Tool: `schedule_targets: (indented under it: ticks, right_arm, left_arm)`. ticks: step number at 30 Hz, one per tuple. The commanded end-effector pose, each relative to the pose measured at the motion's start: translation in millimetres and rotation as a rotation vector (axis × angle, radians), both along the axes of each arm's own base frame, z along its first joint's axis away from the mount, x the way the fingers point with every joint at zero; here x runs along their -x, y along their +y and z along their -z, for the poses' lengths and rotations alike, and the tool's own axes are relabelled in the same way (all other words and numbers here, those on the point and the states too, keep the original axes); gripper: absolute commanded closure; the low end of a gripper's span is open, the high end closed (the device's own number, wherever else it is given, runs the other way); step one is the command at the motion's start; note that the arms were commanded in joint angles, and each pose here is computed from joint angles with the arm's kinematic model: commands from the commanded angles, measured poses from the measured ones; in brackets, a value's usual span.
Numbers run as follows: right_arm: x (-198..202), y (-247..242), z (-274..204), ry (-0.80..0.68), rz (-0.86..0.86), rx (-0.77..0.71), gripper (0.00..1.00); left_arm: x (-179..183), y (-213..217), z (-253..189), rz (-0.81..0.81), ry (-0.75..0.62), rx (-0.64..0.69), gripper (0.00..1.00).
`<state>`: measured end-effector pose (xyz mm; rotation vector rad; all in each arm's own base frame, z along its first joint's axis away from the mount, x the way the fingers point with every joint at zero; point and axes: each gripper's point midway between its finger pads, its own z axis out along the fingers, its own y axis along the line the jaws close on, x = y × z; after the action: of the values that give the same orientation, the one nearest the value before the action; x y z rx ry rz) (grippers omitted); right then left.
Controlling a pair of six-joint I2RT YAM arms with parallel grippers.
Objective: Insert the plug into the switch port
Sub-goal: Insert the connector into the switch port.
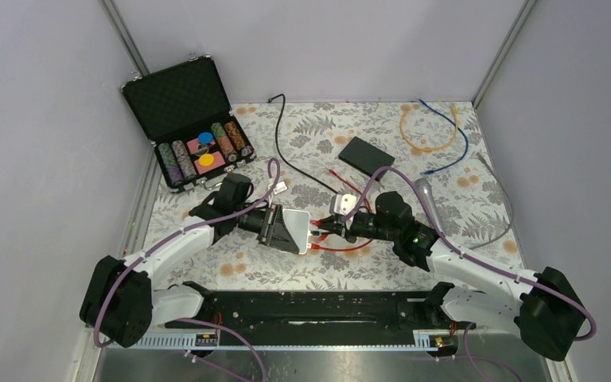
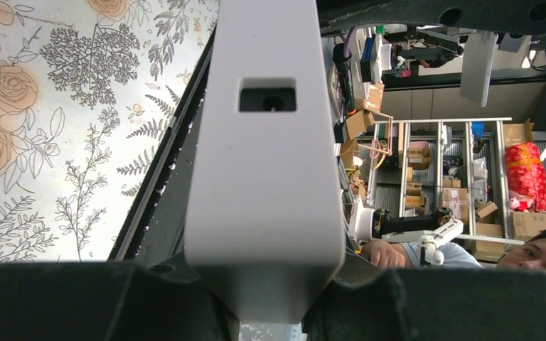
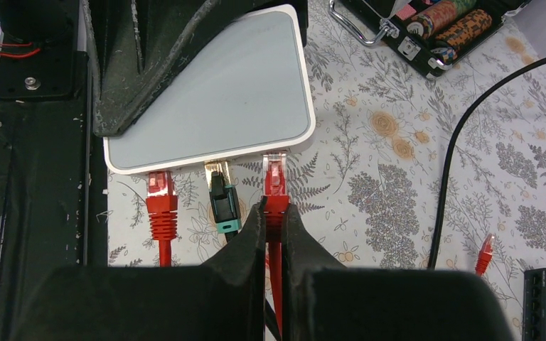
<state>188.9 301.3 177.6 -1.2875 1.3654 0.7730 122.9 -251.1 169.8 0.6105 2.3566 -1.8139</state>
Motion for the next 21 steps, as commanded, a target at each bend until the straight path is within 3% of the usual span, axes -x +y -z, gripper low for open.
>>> schedule_targets:
  ticks: [1, 14, 21]
  right_arm:
    - [15.7, 15.2, -36.5, -0.092, -0.117, -0.114, 1.00]
    - [53.7, 10.4, -26.9, -0.083, -0.302, -0.048, 1.00]
    - [53.7, 9.4, -30.4, -0.127, -0.292, -0.051, 1.00]
  left_arm:
    - [-1.9, -8.5, -17.8, 0.062, -0.046, 0.062, 1.00]
    - [2.2, -6.7, -11.6, 0.132, -0.083, -0.004, 1.00]
    - [-2.3, -10.8, -18.8, 0.135, -0.100, 0.002, 1.00]
